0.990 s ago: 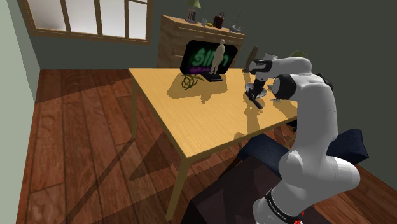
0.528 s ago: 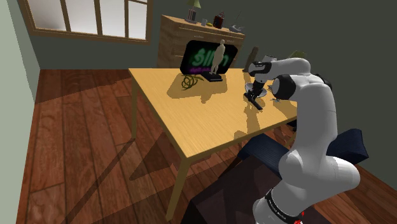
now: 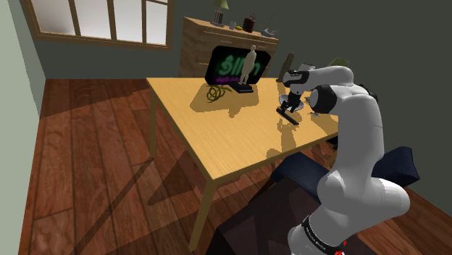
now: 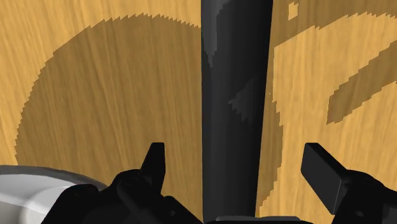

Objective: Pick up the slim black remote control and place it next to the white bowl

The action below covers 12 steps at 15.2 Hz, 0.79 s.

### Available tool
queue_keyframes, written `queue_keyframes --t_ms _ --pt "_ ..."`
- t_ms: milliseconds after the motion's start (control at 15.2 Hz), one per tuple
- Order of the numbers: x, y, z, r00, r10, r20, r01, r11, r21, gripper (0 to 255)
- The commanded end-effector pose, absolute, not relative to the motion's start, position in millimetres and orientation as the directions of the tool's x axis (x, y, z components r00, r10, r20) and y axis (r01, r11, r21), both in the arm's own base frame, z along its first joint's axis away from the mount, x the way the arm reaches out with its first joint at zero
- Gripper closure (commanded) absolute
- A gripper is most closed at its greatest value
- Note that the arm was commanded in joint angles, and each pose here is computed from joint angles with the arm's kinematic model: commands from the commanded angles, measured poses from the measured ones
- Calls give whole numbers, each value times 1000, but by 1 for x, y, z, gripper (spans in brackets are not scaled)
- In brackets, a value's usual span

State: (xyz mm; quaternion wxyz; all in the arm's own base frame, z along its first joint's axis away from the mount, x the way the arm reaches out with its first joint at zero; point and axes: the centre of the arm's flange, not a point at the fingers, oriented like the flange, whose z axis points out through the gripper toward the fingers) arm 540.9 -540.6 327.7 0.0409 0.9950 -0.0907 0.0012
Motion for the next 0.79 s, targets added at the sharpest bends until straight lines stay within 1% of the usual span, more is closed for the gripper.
queue_keyframes --t_ms 0,198,726 --pt "541 -539 341 984 -180 10 -181 -980 81 0" --pt "541 -536 378 984 -180 10 -181 -980 81 0" --pt "541 -536 378 984 -180 10 -181 -980 81 0"
